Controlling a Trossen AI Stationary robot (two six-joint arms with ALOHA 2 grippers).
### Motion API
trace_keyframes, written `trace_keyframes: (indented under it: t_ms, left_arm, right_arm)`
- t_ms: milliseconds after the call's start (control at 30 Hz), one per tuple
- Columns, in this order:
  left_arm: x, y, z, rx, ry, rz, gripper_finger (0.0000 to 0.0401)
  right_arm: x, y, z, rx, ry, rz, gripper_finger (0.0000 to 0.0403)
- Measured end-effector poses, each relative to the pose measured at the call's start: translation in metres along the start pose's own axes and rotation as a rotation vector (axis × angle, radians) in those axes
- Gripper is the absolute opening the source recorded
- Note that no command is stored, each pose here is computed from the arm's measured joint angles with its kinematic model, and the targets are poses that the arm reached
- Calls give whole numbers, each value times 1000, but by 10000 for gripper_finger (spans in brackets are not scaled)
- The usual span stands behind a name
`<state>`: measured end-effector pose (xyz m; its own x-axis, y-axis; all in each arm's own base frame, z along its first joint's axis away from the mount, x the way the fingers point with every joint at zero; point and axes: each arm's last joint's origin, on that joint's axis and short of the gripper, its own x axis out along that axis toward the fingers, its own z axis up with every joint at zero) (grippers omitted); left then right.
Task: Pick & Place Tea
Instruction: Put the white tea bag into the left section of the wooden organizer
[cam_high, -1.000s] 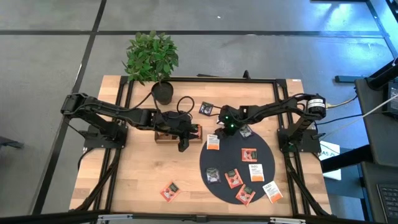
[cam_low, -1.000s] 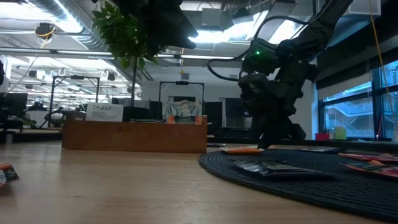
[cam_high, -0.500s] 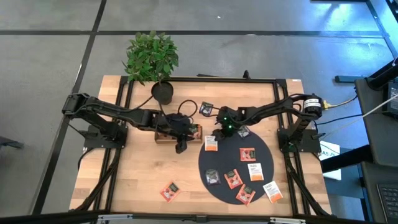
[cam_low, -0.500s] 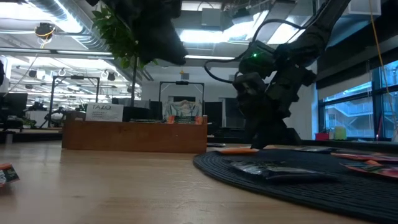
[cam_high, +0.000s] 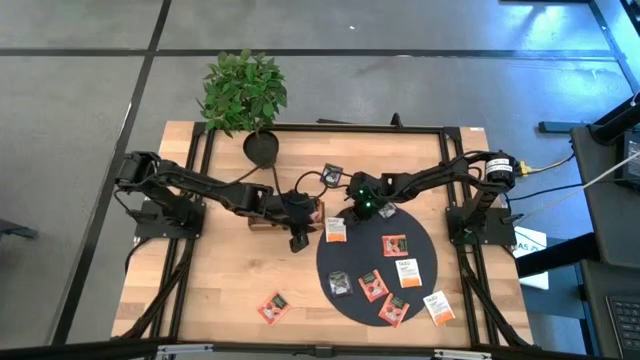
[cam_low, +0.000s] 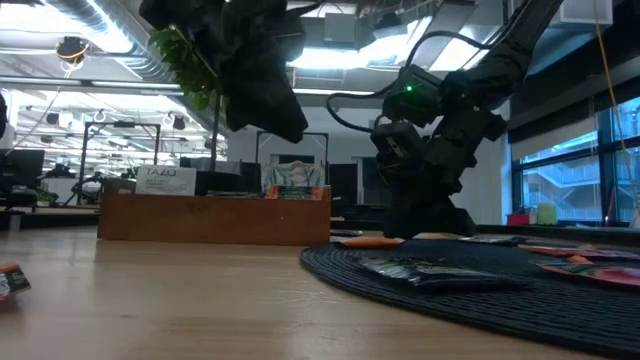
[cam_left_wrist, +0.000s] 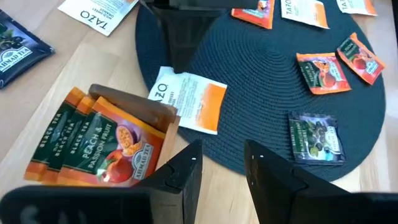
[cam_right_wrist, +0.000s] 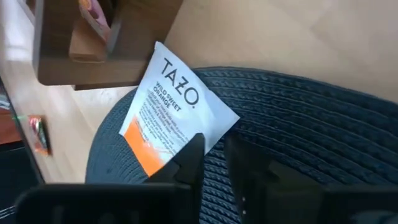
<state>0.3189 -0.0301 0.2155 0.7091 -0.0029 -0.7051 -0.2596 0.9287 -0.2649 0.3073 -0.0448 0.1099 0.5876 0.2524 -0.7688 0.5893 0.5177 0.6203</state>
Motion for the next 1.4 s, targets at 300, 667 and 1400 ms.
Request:
trace_keyframes:
  t_ms: [300,667,1400]
  left_arm:
    - [1,0,0,0,0,0,114]
    - [11,-1,1,-20,-30,4,114]
    - [108,-48,-20,121,67,226,114]
  right_arm:
    - [0,-1,0,-53,-10,-11,7]
    - [0,1,1,-58,15,39,3]
    - [-1,2,-1,-54,53,68,18]
